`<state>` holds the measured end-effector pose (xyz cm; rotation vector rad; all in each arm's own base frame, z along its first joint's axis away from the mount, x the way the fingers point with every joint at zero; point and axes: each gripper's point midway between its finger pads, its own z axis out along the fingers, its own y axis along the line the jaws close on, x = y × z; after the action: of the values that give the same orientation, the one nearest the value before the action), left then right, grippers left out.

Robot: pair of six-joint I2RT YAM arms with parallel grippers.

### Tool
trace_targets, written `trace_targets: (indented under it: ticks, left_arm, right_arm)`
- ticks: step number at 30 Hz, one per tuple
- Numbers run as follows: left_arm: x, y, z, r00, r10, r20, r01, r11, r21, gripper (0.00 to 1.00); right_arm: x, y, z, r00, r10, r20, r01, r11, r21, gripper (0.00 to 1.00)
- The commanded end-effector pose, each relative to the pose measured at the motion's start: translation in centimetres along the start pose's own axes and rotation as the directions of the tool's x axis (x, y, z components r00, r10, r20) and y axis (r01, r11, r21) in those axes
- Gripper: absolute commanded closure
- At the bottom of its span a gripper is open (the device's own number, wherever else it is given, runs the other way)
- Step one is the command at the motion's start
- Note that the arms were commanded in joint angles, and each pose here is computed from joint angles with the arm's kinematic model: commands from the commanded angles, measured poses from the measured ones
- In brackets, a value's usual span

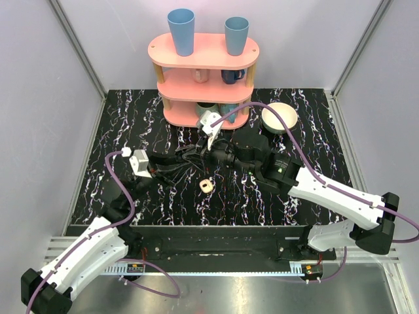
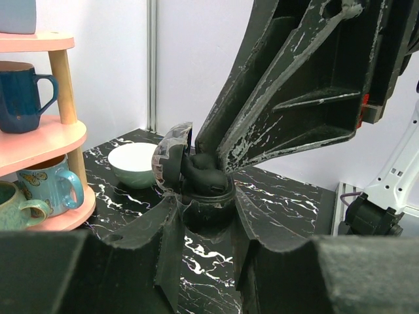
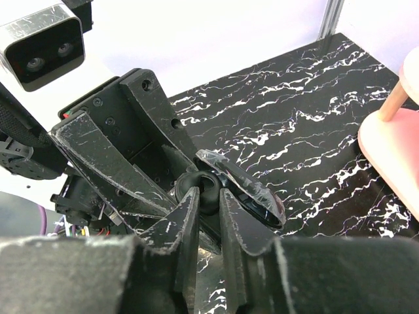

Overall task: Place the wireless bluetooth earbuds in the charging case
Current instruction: Insert the left earbud into the left side groove of the charging case.

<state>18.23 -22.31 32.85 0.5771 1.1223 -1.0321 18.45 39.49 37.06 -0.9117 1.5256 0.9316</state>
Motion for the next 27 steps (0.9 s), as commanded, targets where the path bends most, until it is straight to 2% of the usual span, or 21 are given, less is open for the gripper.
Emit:
trace_targets:
  ticks: [1, 8, 13, 14, 19, 22, 27]
  left_arm:
    - [-4.0, -1.7, 0.2, 0.988, 0.078, 0.133, -0.087, 0.994, 0.061, 1.0]
    - [-3.9, -2.3, 0.0, 0.986, 0.106, 0.132, -0.119, 0.988, 0.096, 1.0]
    - [-4.2, -2.7, -0.3, 0.98, 0.131, 0.148, -0.149, 0.983, 0.112, 1.0]
    - [-4.3, -2.7, -0.3, 0.98, 0.133, 0.15, -0.151, 0.982, 0.11, 1.0]
    - [-4.6, -2.8, -0.2, 0.978, 0.135, 0.159, -0.154, 0.982, 0.11, 1.0]
    - [-4.7, -2.7, -0.2, 0.978, 0.132, 0.164, -0.151, 0.983, 0.105, 1.0]
    - [-4.8, -2.3, -0.3, 0.977, 0.127, 0.171, -0.142, 0.987, 0.079, 1.0]
  right_arm:
    - [0.7, 0.3, -0.3, 0.999, 0.047, -0.017, -0.047, 0.998, 0.03, 0.74]
    - [0.9, 0.3, 0.2, 0.997, 0.077, -0.026, -0.076, 0.997, 0.034, 0.64]
    - [1.5, 0.7, 0.6, 0.993, 0.104, -0.063, -0.104, 0.994, 0.016, 0.62]
    - [1.5, 0.8, 0.6, 0.992, 0.106, -0.066, -0.105, 0.994, 0.01, 0.63]
    - [2.0, 0.8, 0.6, 0.992, 0.102, -0.077, -0.102, 0.995, 0.009, 0.81]
    - [2.1, 1.0, 0.6, 0.992, 0.092, -0.082, -0.093, 0.996, -0.011, 0.88]
    - [1.8, 1.6, 0.3, 0.995, 0.065, -0.072, -0.069, 0.996, -0.054, 0.95]
